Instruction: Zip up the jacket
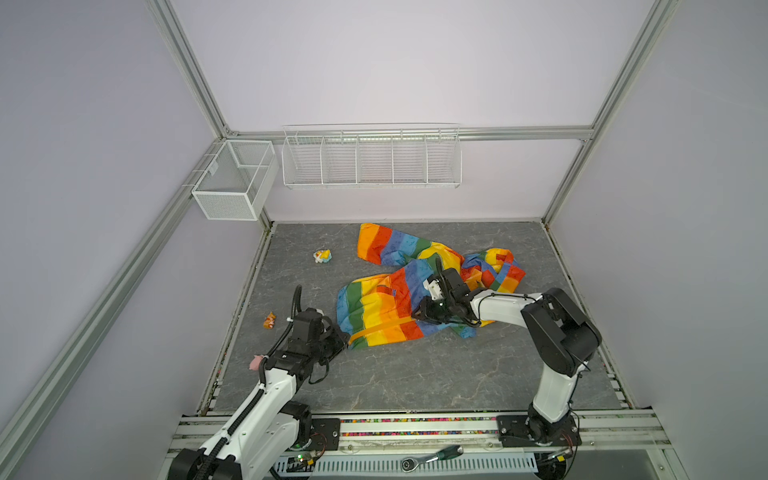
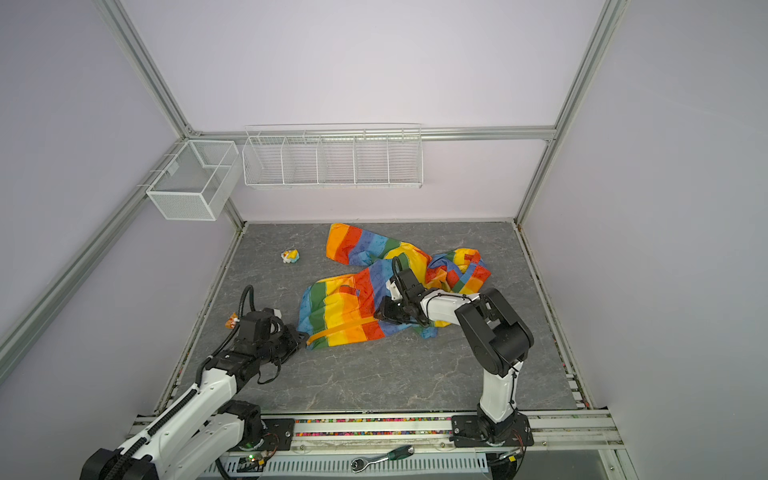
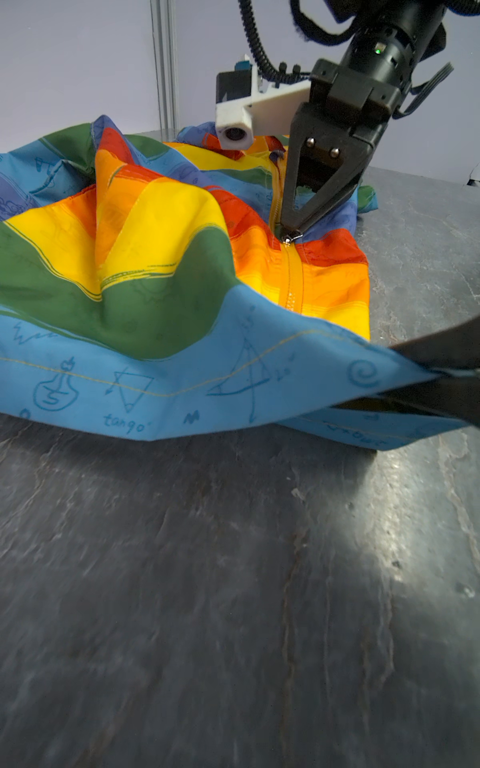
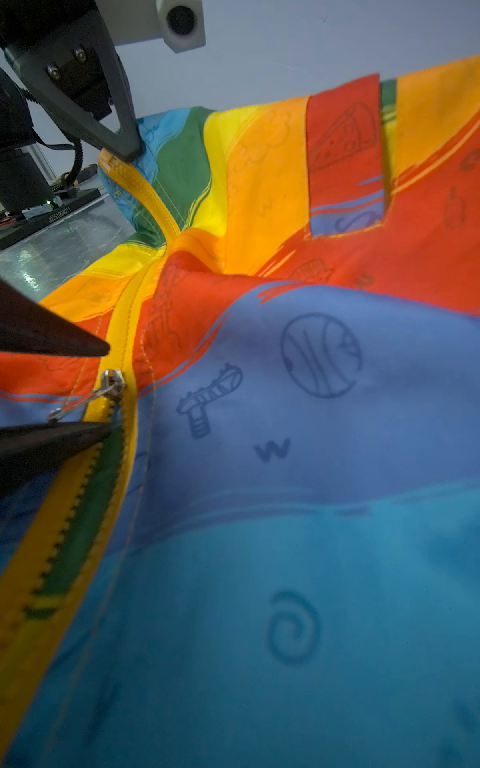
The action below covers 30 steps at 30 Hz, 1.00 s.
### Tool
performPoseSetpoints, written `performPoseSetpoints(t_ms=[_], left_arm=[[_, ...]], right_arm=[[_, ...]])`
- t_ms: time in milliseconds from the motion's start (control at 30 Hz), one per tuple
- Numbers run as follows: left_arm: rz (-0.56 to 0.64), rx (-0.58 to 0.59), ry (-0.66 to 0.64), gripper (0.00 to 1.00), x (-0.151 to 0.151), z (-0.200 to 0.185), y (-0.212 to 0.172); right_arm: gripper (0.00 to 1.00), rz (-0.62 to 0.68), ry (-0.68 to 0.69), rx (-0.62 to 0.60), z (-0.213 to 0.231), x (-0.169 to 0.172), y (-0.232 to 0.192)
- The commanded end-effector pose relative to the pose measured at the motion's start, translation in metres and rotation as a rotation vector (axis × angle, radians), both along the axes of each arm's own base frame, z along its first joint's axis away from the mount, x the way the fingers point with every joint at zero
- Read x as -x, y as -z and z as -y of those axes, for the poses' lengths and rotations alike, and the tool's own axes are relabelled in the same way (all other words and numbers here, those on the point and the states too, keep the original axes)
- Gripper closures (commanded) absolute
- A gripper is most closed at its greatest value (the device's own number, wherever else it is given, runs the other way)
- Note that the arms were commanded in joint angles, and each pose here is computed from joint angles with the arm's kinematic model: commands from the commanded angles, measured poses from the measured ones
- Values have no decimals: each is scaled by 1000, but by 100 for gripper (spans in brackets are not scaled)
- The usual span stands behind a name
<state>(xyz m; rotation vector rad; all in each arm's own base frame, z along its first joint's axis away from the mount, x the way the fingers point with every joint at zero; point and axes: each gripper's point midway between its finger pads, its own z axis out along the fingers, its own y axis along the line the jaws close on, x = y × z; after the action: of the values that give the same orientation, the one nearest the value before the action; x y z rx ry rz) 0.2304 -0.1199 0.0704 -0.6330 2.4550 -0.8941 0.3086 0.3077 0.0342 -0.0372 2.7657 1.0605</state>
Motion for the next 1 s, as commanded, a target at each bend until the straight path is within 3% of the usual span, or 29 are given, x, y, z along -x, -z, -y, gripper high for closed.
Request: performPoseSetpoints(t_ms=[0, 467, 967], left_arm=[[1, 5, -4, 100, 1, 0, 1], [1, 7, -7, 100, 1, 0, 0], [5, 6, -9, 100, 1, -1, -2]], right_arm=[[72, 5, 9, -29, 1, -2, -8], [78, -29, 9, -36, 4, 2, 5], [75, -54, 12, -54, 7, 8, 16]])
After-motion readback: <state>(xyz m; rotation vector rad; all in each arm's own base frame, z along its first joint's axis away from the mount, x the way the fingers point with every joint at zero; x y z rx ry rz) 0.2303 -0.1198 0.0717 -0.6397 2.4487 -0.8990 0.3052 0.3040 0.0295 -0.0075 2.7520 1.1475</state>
